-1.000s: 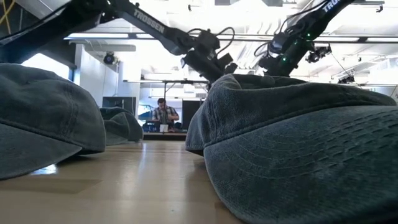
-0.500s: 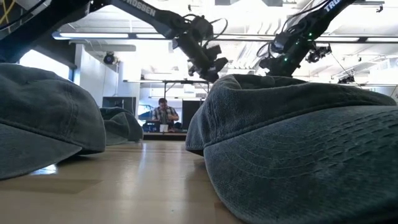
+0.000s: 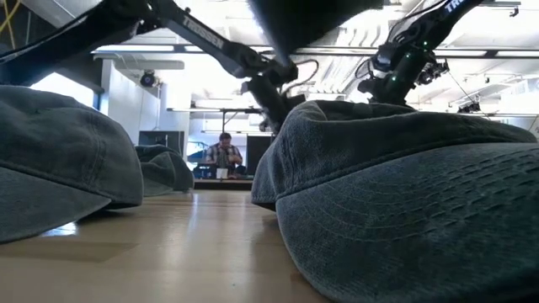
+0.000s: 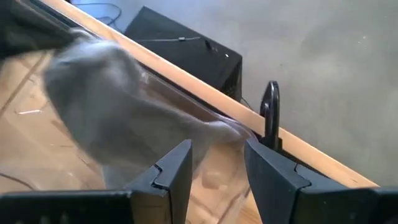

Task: Pick & Place hat
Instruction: Put the right gray cap into the top transparent bin

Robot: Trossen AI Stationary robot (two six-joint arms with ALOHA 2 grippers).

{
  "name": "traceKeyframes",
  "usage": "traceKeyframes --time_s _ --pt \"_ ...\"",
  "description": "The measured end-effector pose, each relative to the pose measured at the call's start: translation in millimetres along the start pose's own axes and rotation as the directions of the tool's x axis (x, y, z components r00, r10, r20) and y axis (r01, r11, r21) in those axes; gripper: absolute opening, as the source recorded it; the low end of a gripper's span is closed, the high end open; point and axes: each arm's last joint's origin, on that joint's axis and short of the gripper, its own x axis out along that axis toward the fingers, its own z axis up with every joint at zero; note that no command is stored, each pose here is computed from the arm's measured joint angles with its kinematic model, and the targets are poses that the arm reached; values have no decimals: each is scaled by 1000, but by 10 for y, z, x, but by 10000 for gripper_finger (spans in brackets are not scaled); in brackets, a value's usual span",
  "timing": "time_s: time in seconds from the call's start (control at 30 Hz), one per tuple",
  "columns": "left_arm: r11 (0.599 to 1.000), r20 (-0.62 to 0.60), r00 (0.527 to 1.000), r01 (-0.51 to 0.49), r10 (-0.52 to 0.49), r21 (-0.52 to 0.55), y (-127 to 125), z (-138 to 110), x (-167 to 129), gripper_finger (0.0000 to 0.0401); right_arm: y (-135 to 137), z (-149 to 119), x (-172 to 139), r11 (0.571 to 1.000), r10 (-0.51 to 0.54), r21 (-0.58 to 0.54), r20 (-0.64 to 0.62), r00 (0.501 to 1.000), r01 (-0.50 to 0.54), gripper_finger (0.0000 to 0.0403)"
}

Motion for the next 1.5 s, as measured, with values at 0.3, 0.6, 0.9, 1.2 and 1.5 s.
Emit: traceKeyframes --time_s 0.3,0.6,0.9,1.2,1.5 --pt "991 111 987 106 -115 85 -210 58 91 0 82 44 -5 989 143 -40 43 989 -141 141" --pt "993 101 994 37 -49 114 -148 188 -196 0 52 112 -57 920 390 -94 110 914 -381 203" --pt "983 -32 999 6 -1 185 -111 164 -454 0 -62 210 235 880 470 -160 155 869 -447 262" --pt "975 -94 989 128 -112 183 -189 99 -460 0 -26 145 487 804 589 -155 78 805 -574 240" --pt "968 -17 986 168 -168 189 -307 110 -293 0 82 132 466 670 739 -168 47 673 -724 98"
